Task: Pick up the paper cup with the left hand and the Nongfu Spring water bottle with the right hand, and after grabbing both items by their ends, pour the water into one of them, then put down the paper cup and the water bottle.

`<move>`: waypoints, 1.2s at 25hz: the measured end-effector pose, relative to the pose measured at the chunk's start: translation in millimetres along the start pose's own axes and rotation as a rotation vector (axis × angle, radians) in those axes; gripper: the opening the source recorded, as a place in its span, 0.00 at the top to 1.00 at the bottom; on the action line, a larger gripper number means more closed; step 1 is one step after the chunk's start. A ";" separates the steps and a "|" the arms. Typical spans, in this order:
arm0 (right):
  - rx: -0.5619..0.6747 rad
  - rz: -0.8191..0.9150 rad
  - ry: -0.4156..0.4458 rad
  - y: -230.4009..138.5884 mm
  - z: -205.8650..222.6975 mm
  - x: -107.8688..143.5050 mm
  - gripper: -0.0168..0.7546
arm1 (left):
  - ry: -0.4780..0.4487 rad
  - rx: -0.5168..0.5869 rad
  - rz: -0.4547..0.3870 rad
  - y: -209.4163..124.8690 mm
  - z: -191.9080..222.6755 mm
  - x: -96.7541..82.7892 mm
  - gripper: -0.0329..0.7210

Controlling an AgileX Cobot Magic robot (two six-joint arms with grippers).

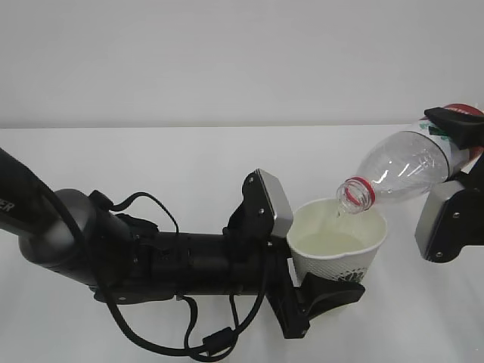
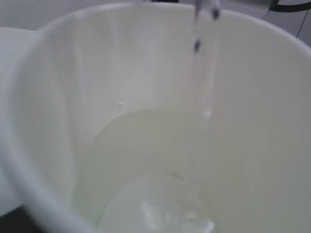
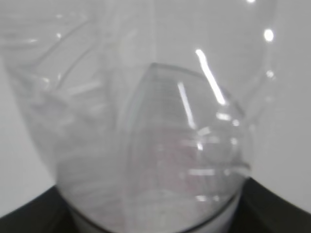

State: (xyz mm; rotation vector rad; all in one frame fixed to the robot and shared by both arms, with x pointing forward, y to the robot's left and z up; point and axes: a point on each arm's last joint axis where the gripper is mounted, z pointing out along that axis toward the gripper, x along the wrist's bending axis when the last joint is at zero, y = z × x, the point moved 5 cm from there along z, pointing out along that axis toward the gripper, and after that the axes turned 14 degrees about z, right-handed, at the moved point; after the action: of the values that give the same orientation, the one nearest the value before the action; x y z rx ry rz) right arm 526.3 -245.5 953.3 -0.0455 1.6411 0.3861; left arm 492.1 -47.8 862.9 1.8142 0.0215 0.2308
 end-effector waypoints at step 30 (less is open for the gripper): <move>0.013 -0.026 -0.007 -1.8 0.0 -1.0 0.37 | 0.000 0.003 -0.001 -1.0 0.1 -0.1 0.26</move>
State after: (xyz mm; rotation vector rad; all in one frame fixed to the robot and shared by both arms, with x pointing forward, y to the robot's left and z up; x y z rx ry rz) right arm 526.9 -247.3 953.9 -0.0557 1.6345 0.3560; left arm 492.1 -47.7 861.9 1.8174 0.0227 0.2299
